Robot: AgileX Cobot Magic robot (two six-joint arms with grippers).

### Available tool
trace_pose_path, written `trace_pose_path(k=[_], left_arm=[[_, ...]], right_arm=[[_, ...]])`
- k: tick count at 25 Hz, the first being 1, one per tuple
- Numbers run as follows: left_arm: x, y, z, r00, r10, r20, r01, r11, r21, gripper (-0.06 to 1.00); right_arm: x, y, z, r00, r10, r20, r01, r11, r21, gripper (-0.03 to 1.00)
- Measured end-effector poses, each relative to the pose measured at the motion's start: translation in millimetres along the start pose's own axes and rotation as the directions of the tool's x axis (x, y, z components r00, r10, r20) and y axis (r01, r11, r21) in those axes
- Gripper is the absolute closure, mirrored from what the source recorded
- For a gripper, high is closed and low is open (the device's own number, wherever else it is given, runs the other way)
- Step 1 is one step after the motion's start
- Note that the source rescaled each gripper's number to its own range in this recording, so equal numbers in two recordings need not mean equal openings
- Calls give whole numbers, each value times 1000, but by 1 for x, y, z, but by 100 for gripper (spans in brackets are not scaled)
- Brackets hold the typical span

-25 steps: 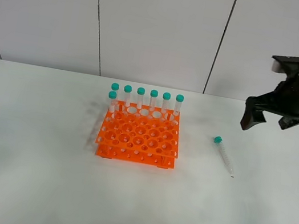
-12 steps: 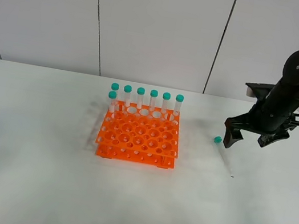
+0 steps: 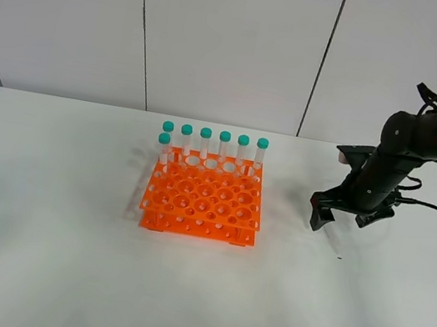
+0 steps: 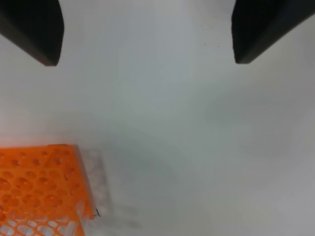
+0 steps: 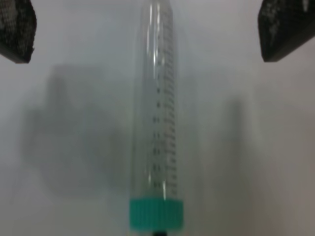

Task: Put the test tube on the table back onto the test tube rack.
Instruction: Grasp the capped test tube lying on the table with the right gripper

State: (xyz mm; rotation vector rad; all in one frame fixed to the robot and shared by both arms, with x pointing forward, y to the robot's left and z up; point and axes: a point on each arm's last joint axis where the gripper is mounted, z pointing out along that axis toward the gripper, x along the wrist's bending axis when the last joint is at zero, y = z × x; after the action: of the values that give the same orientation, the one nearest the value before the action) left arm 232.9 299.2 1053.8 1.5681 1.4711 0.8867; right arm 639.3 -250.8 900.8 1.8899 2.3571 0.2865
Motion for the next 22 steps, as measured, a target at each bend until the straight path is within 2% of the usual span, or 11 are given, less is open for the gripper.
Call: trace_pose_path(k=[4,10,19,21,22], left_arm=[[0,0,0,1000,0,0,0,1000,0,-3],[0,0,0,1000,0,0,0,1000,0,-3],[0,0,0,1000,0,0,0,1000,0,-3],[0,0,0,1000,0,0,0,1000,0,-3],[0,0,0,1000,0,0,0,1000,0,-3]], right_arm=[[0,0,2,1000,-5,0,5,1000,-22,-3],[1,-5,21,1000,8,-19,-8,999,32,-3],[1,-6,20,1000,9,-23,-8,999,44,-3],[1,-8,20,1000,9,-27,-7,998,62,5],[2,-8,20,1000,10,-28,-8,998,66,14]])
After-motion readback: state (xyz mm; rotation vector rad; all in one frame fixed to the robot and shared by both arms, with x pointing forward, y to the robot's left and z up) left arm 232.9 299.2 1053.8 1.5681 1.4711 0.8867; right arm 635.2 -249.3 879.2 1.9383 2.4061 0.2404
